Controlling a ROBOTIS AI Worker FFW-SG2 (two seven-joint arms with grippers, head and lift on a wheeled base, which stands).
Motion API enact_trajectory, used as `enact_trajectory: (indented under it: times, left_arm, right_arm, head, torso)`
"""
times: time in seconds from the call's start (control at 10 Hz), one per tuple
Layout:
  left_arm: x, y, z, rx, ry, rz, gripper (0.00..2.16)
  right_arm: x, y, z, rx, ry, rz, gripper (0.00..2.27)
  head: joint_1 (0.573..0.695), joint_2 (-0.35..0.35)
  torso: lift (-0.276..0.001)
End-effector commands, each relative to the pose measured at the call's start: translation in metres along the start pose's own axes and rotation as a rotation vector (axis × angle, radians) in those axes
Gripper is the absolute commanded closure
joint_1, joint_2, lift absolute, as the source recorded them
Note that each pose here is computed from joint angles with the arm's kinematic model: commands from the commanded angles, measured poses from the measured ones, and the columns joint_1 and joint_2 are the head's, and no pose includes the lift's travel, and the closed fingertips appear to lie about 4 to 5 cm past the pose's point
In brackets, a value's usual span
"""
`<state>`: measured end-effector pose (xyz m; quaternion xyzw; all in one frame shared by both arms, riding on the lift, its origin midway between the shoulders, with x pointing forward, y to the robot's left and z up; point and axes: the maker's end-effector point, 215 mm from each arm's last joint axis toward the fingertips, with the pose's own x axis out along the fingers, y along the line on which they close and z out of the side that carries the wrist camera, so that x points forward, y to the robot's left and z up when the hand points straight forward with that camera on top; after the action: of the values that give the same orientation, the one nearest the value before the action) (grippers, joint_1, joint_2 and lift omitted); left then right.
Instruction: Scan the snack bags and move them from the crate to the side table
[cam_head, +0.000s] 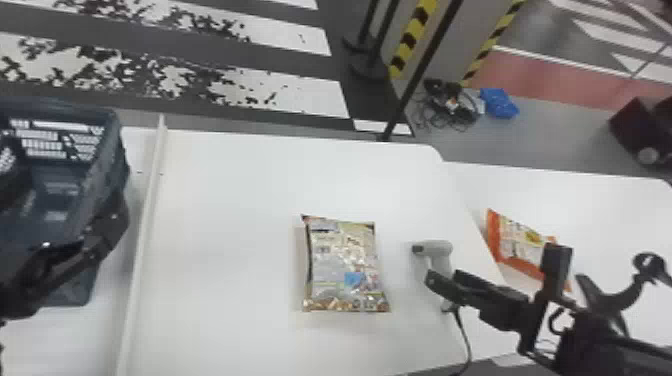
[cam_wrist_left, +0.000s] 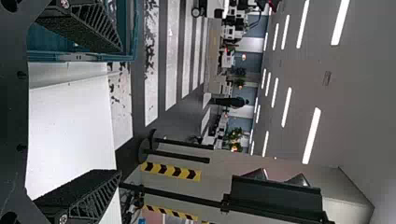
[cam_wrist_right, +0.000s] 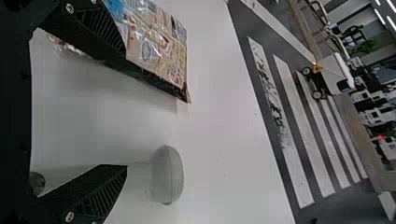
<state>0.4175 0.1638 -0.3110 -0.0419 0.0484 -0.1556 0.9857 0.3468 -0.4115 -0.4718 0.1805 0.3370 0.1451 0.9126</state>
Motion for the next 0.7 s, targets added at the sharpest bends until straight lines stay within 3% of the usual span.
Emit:
enact_trajectory:
  times: [0.0, 0.2, 0.4, 0.6]
  left_arm:
    - [0.0, -0.001, 0.001, 0.002, -0.002, -0.002, 0.07]
    - [-0.001, 0.0, 0.0, 0.005, 0.002, -0.003, 0.07]
    - [-0.004, 0.002, -0.002, 0.01, 0.007, 0.001, 0.07]
    - [-0.008, 0.006, -0.003, 0.018, 0.011, 0.011, 0.07]
  right_arm:
    - [0.001, 0.037, -0.017, 0.073, 0.15, 0.089, 0.07]
    - [0.011, 0.064, -0.022, 0.091, 0.246, 0.181, 0.07]
    - [0.041, 0.074, -0.025, 0.163, 0.314, 0.297, 0.07]
    - [0.07, 0.073, -0.029, 0.169, 0.352, 0.33, 0.07]
  head:
    - [0.695, -0.35]
    - [0.695, -0.303]
    - [0.695, -0.267]
    - [0.695, -0.226]
  torso:
    - [-0.087]
    - [-0.087]
    - [-0.087]
    - [-0.087]
